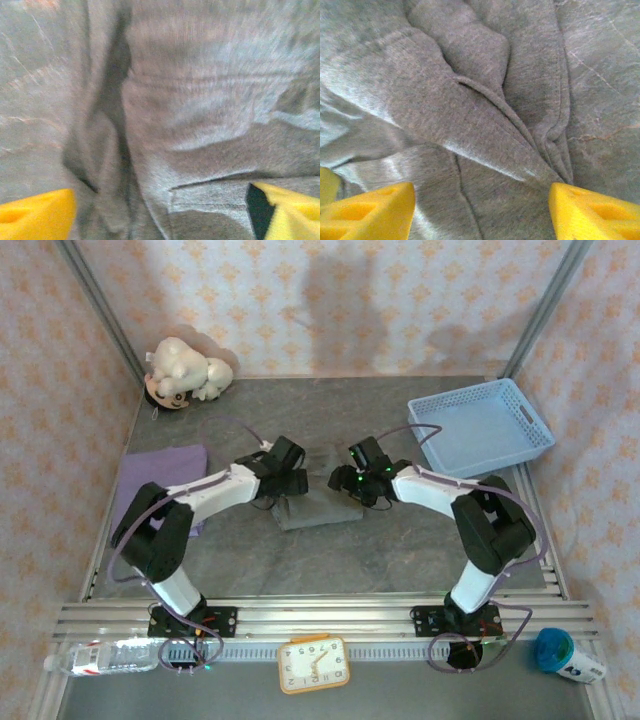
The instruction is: Fold and stack the mixed laundry pile
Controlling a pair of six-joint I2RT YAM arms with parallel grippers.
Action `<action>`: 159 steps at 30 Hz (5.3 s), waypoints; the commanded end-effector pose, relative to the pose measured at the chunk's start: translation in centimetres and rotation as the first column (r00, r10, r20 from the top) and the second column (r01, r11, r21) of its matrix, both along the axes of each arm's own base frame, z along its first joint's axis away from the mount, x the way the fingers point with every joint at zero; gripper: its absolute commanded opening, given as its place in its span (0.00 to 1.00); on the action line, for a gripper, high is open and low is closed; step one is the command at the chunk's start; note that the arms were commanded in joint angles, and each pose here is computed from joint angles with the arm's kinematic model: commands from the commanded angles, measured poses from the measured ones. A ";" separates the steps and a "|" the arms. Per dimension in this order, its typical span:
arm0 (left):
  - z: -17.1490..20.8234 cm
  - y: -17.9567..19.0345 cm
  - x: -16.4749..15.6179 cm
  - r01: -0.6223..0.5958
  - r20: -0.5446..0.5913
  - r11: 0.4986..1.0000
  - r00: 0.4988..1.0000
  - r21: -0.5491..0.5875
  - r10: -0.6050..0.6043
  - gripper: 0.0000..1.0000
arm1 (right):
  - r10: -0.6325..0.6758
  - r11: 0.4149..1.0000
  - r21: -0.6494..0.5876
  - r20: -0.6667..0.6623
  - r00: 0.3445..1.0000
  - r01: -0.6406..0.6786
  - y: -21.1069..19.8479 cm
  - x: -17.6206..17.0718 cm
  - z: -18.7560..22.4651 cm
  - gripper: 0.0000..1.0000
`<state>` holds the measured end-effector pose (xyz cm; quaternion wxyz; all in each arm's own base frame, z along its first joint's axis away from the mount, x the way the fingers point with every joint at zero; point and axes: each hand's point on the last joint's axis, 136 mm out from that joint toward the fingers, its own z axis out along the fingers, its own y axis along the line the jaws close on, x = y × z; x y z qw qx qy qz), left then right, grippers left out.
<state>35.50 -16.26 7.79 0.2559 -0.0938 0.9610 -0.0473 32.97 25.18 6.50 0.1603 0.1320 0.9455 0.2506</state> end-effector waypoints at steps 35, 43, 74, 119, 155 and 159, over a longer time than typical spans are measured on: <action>1.8 6.2 2.3 0.068 -0.085 0.957 0.995 0.281 -0.046 0.00 | -0.070 0.974 -0.200 0.196 0.978 0.110 -6.9 2.5 4.6 0.87; 7.9 10.2 0.9 0.191 -0.156 0.850 0.979 0.492 -0.129 0.00 | -0.038 0.982 -0.175 0.204 0.978 0.074 -5.7 3.9 4.3 0.86; 16.1 27.8 -4.0 -0.028 -0.073 0.597 0.987 0.802 0.146 0.41 | -0.030 0.985 -0.163 0.193 0.981 0.062 -5.6 5.2 5.2 0.85; 2.9 21.9 2.5 -0.350 0.594 0.903 0.792 0.250 0.142 1.00 | -0.078 0.802 -0.383 0.693 0.717 0.458 -28.4 6.6 2.6 0.99; 1.5 19.0 3.7 -0.171 0.577 0.952 0.817 0.255 -0.008 1.00 | -0.068 0.793 -0.388 0.710 0.701 0.469 -28.3 6.4 2.3 0.99; 1.6 19.0 3.8 -0.172 0.577 0.952 0.817 0.255 -0.007 1.00 | -0.060 0.791 -0.398 0.705 0.707 0.464 -28.1 6.5 2.3 0.99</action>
